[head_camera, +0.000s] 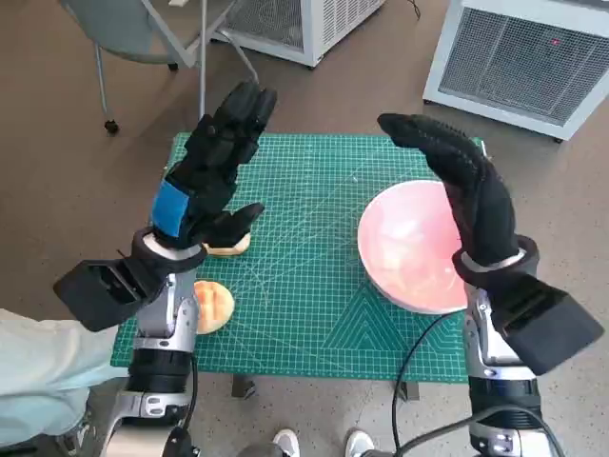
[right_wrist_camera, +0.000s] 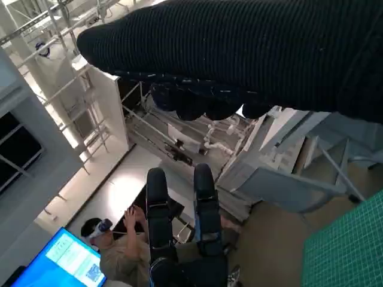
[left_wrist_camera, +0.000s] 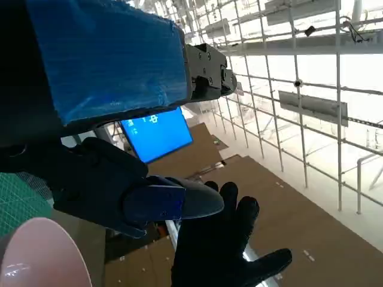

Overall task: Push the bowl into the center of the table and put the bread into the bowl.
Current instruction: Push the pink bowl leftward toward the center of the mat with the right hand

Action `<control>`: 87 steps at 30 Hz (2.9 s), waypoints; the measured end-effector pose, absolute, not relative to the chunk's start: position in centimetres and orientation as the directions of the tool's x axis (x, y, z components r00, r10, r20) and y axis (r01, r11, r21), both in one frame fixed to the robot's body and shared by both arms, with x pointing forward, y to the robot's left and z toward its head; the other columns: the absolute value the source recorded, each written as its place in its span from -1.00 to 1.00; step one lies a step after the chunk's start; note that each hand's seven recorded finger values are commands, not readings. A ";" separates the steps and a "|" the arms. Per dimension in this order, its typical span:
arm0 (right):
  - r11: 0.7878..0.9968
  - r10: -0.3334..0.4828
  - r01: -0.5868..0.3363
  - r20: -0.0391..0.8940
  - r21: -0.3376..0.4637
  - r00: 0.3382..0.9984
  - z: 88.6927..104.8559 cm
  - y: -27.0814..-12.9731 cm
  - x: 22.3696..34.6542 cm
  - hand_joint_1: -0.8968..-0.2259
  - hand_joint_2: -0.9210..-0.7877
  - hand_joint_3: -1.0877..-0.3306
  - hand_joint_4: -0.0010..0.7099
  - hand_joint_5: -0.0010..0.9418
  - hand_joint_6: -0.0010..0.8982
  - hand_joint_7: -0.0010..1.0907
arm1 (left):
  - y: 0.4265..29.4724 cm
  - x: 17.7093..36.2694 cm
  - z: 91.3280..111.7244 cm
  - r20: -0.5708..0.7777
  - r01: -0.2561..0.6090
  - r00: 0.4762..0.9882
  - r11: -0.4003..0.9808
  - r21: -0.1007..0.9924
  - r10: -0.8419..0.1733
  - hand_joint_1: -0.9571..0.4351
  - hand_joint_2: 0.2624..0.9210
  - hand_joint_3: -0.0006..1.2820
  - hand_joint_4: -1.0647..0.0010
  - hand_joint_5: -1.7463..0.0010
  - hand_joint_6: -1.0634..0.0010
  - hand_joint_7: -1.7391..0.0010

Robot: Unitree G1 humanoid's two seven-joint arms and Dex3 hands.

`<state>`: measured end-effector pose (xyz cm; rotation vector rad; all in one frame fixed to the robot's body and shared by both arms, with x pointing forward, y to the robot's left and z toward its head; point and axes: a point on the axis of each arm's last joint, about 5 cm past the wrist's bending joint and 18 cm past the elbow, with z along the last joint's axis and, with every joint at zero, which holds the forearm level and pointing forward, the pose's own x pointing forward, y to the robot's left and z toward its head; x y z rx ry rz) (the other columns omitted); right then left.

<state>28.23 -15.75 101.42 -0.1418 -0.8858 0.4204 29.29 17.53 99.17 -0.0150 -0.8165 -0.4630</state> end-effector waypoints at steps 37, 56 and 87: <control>0.986 0.155 -0.046 0.758 -0.162 0.634 99.1 -21.9 26.4 -0.19 -1.00 -0.18 -0.87 -0.98 -1.00 -0.40 | 18.2 28.9 98.6 0.710 0.335 0.606 0.925 0.180 -0.358 -0.56 1.00 -0.41 0.82 1.00 0.75 0.85; 0.951 -0.207 0.298 0.543 -0.085 0.814 90.9 -25.8 25.5 -0.02 -1.00 -0.36 -0.94 -1.00 -1.00 -0.48 | 18.3 29.1 97.9 0.697 0.337 0.632 0.930 0.146 -0.339 -0.55 1.00 -0.41 0.82 1.00 0.70 0.86; 0.970 -0.231 0.199 0.283 0.138 0.931 88.1 -21.2 28.1 0.00 -1.00 -0.48 -0.94 -0.99 -0.99 -0.28 | 19.2 29.0 98.2 0.686 0.330 0.639 0.929 0.165 -0.349 -0.57 1.00 -0.40 0.81 1.00 0.69 0.90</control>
